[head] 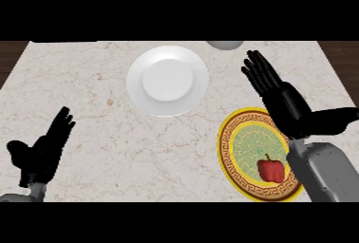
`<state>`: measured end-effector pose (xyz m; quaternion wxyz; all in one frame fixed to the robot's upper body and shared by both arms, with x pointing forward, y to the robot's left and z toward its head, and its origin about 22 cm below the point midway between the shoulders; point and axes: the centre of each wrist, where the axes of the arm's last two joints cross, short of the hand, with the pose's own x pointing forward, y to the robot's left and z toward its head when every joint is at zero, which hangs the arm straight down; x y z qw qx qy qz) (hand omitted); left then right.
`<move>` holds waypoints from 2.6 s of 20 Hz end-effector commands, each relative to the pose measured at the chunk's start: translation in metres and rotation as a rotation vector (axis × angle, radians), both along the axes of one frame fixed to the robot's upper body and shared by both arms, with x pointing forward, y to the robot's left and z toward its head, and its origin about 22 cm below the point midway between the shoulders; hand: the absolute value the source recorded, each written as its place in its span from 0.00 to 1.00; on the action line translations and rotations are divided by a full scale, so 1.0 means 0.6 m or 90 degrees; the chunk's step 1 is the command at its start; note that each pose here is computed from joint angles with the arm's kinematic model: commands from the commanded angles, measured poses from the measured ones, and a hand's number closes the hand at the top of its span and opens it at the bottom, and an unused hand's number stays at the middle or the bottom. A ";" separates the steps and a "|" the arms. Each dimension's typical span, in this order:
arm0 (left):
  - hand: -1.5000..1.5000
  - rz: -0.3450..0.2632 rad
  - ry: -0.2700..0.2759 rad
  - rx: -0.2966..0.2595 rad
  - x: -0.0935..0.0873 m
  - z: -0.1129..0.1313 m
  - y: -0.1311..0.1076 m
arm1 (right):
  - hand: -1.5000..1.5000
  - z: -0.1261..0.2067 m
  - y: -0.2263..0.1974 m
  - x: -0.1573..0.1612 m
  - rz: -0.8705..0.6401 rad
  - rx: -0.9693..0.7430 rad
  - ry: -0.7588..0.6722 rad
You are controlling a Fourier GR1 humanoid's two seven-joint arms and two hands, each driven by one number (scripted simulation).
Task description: Pick the bell pepper from the plate and place it in the plate
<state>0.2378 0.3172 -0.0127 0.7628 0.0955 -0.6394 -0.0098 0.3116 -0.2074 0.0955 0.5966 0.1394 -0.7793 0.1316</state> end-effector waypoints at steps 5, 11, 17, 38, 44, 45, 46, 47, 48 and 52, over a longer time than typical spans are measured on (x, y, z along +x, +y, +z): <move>0.50 -0.030 -0.076 0.041 0.011 0.016 0.008 | 1.00 -0.046 -0.061 -0.026 -0.140 0.395 0.128; 0.50 -0.049 -0.065 0.024 0.009 -0.002 -0.010 | 0.00 -0.138 -0.105 -0.093 -0.505 0.374 0.143; 0.50 -0.080 -0.064 0.015 0.019 -0.006 -0.028 | 0.00 -0.204 -0.071 -0.221 -0.553 0.321 0.063; 0.50 -0.080 -0.078 0.027 0.037 -0.009 -0.023 | 0.00 -0.142 -0.194 -0.338 -0.386 -0.071 0.346; 0.50 -0.085 -0.075 0.028 0.019 -0.030 0.002 | 0.00 -0.125 -0.212 -0.282 -0.371 -0.108 0.391; 0.50 -0.075 -0.076 0.029 0.030 -0.010 -0.035 | 0.00 -0.137 -0.186 -0.309 -0.365 -0.127 0.403; 0.50 -0.078 -0.067 0.016 0.009 -0.032 -0.002 | 0.00 -0.156 -0.198 -0.301 -0.348 -0.122 0.407; 0.50 -0.070 -0.083 0.019 -0.003 0.000 -0.031 | 0.00 -0.141 -0.211 -0.305 -0.362 -0.134 0.421; 0.50 -0.083 -0.077 0.016 0.038 0.009 -0.021 | 0.00 -0.148 -0.211 -0.291 -0.343 -0.174 0.429; 0.50 -0.069 -0.076 0.026 0.028 0.004 -0.038 | 0.00 -0.144 -0.180 -0.258 -0.312 -0.167 0.447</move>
